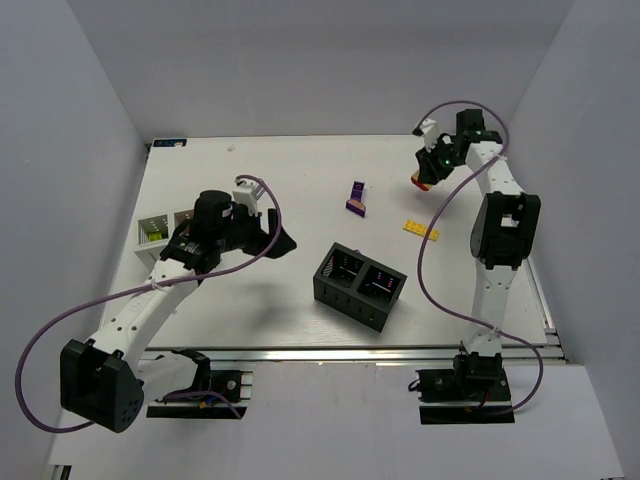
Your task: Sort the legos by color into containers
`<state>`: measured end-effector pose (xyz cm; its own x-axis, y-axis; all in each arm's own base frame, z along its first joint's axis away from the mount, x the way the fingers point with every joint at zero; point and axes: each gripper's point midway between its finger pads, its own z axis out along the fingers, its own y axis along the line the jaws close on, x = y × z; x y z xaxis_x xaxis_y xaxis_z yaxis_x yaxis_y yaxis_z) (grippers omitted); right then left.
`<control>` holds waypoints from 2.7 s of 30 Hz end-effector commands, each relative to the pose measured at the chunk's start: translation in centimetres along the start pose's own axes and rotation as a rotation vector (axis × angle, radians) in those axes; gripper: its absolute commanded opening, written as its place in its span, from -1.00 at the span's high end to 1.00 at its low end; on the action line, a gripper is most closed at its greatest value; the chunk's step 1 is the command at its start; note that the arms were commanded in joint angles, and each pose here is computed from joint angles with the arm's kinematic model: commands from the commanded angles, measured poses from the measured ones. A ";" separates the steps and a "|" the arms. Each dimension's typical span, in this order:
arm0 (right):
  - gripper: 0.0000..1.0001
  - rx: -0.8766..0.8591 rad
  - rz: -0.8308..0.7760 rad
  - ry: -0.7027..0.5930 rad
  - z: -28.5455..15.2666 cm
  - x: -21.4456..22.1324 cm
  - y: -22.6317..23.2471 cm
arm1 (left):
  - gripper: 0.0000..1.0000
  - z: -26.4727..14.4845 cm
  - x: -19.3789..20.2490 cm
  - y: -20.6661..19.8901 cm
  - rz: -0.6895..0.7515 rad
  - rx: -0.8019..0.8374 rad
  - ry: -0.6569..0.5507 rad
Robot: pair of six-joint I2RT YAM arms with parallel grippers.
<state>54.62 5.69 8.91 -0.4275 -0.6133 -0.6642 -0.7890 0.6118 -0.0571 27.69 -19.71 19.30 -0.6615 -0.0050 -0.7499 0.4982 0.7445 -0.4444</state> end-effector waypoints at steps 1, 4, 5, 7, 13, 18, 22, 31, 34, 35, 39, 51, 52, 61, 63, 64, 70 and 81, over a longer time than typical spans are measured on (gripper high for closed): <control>0.94 -0.030 -0.027 -0.305 -10.7 -11.1 2.8 | -0.85 -2.0 -5.7 -4.3 0.068 0.144 -0.171; 1.00 -0.165 -0.012 -0.477 -15.3 -15.4 7.0 | -0.85 -3.3 -8.7 -7.0 0.066 0.247 -0.281; 1.00 -0.224 0.058 -0.517 -17.1 -16.1 8.8 | -0.85 -3.6 -9.5 -7.6 0.065 0.273 -0.313; 1.00 -0.399 0.072 -0.641 -19.7 -18.2 12.0 | -0.85 -4.7 -11.5 -9.0 0.069 0.331 -0.414; 1.00 -0.726 0.115 -0.770 -26.5 -18.4 22.0 | -0.85 -6.5 -14.0 -12.3 0.123 0.494 -0.574; 1.00 -0.810 0.179 -0.768 -29.2 -18.4 25.3 | -0.91 -6.6 -15.3 -15.0 0.114 0.615 -0.620; 1.00 -0.867 0.193 -0.773 -30.2 -18.6 27.9 | -0.91 -7.1 -16.4 -17.0 0.137 0.665 -0.656; 1.00 -0.912 0.163 -0.756 -30.9 -18.7 31.7 | -0.91 -4.1 -16.2 -19.3 0.068 0.720 -0.603; 1.00 -0.925 0.148 -0.745 -31.0 -18.4 32.7 | -0.91 -3.4 -16.1 -20.2 0.043 0.741 -0.589; 1.00 -0.930 0.147 -0.741 -30.9 -18.3 32.9 | -0.91 -3.3 -16.3 -20.3 0.042 0.743 -0.594; 1.00 -0.937 0.148 -0.729 -30.6 -18.0 33.2 | -0.91 -4.0 -16.3 -22.1 0.047 0.800 -0.608; 1.00 -0.943 0.157 -0.724 -29.7 -18.1 32.8 | -0.86 -4.0 -14.9 -25.1 0.084 0.933 -0.540; 1.00 -0.943 0.155 -0.725 -29.6 -18.1 32.7 | -0.85 -3.7 -14.7 -25.5 0.084 0.937 -0.529; 1.00 -0.945 0.152 -0.727 -29.3 -18.2 32.6 | -0.54 -1.7 -14.5 -25.7 0.074 0.888 -0.504; 1.00 -0.945 0.150 -0.726 -29.3 -18.2 32.6 | -0.21 -1.5 -14.3 -25.9 0.072 0.883 -0.496; 1.00 -0.944 0.148 -0.725 -29.3 -18.2 32.6 | -0.12 -1.4 -14.3 -25.9 0.075 0.880 -0.492; 1.00 -0.937 0.136 -0.721 -29.2 -18.0 32.6 | 0.36 -1.0 -14.6 -25.5 0.076 0.841 -0.495; 1.00 -0.902 0.090 -0.733 -29.1 -18.0 32.4 | 1.00 0.6 -15.7 -23.8 0.020 0.691 -0.495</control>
<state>25.25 21.97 39.62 -0.4900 0.0337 -0.8711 -0.8682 -0.1081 0.4842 25.31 -38.41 39.15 -0.4523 -0.3473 -0.8215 0.8553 0.0921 -0.5099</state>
